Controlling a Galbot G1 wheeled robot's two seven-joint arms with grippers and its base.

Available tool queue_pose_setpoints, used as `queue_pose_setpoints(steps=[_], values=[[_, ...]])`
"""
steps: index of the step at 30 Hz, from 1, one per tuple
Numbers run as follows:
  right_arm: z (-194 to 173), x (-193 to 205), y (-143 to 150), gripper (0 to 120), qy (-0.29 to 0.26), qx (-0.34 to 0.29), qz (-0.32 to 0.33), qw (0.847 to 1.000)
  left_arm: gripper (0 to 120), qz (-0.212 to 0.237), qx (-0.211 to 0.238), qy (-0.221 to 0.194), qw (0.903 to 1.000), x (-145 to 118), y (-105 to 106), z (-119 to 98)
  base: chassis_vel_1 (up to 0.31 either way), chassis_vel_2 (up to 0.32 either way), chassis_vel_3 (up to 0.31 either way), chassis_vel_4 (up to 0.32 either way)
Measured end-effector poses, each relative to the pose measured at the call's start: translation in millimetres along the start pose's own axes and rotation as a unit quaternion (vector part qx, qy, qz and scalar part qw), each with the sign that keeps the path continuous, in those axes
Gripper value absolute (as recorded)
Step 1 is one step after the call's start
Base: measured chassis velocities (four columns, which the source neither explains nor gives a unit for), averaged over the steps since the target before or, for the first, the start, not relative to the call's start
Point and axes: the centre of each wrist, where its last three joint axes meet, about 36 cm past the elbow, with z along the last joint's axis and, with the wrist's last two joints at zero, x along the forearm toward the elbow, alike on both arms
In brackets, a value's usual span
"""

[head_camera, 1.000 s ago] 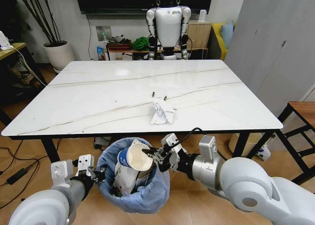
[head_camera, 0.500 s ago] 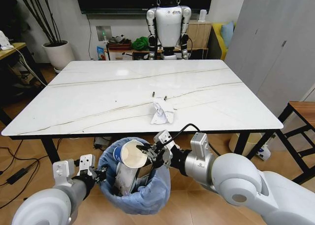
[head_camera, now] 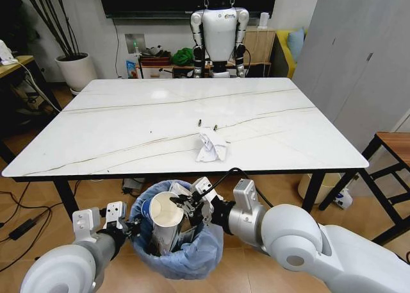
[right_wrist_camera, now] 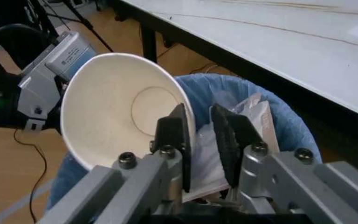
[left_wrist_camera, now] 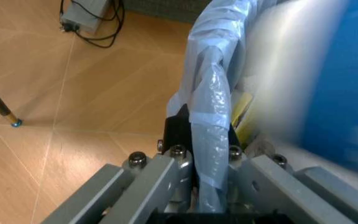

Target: Pick up the trash bin and place the trash from the table into it.

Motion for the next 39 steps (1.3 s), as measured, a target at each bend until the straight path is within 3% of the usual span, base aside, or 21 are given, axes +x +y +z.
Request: queue_pose_setpoints(steps=[3,4,7,21,30,39], values=[[0.6,-0.5,-0.2,23,-0.003,0.005,0.001,1.000,0,0.000,0.000,0.000,1.0000,-0.5,0.3,-0.4,0.000,0.000,0.000,0.000],[0.5,-0.8,-0.7,32,-0.004,0.008,0.003,1.000,0,0.000,0.001,-0.001,1.0000,-0.9,0.4,-0.9,0.000,0.000,0.000,0.000],[-0.5,0.0,-2.4,38,-0.006,0.009,0.006,1.000,0,0.000,0.001,-0.001,1.0000,-1.2,0.5,-1.1,0.000,0.000,0.000,0.000],[-22.0,32.2,-24.6,95,-0.051,0.032,0.030,0.998,0,0.001,0.003,-0.002,1.0000,0.7,0.3,-0.6,0.000,0.000,0.000,0.000],[-50.9,38.8,-53.0,100,-0.095,-0.022,0.089,0.991,0,0.001,0.005,-0.001,1.0000,6.4,-0.6,3.2,0.000,0.000,0.000,0.000],[-55.4,17.2,-78.3,100,-0.090,-0.083,0.152,0.981,0,-0.001,0.004,0.003,1.0000,9.3,-1.2,7.2,0.000,0.000,0.000,0.000]])
